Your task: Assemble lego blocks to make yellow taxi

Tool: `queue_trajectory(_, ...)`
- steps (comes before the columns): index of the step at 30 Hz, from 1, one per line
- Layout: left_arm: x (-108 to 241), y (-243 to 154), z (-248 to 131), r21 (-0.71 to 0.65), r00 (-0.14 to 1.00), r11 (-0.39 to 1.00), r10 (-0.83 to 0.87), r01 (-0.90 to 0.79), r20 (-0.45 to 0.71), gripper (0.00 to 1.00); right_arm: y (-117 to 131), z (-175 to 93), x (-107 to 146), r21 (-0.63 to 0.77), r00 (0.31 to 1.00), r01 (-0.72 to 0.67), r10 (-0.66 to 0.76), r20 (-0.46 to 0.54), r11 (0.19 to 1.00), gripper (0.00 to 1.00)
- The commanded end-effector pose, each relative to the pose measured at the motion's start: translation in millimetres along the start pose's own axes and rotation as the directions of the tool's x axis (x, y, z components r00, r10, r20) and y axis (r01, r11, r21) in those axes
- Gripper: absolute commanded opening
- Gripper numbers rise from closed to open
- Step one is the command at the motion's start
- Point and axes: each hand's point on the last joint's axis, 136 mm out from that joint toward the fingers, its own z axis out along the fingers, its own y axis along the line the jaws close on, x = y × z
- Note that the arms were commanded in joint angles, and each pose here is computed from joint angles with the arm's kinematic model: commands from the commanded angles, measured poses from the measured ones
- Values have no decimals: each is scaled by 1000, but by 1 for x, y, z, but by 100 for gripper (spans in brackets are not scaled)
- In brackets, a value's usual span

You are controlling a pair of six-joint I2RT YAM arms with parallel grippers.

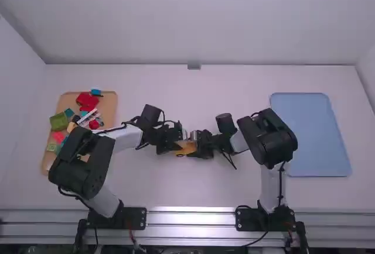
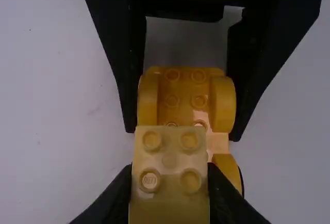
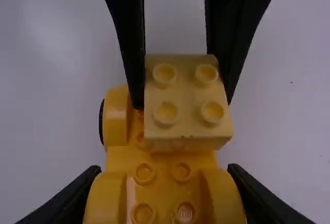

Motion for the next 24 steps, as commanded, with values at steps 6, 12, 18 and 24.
queue_trajectory(6,-9,2,1,-3,999,1000,25,-25,49,2,2,1,15,17,998,-41,42,-54,999,54)
queue_trajectory(12,-19,4,-5,-16,995,999,46,-44,85,2,0,0,17,29,997,-47,49,-64,998,51)
queue_trajectory(18,-13,4,-5,-21,998,999,36,-35,55,2,-10,-5,20,77,992,-100,105,-69,992,52)
queue_trajectory(24,-5,10,0,-43,999,999,35,-34,23,2,-8,-4,21,70,993,-88,93,-74,994,54)
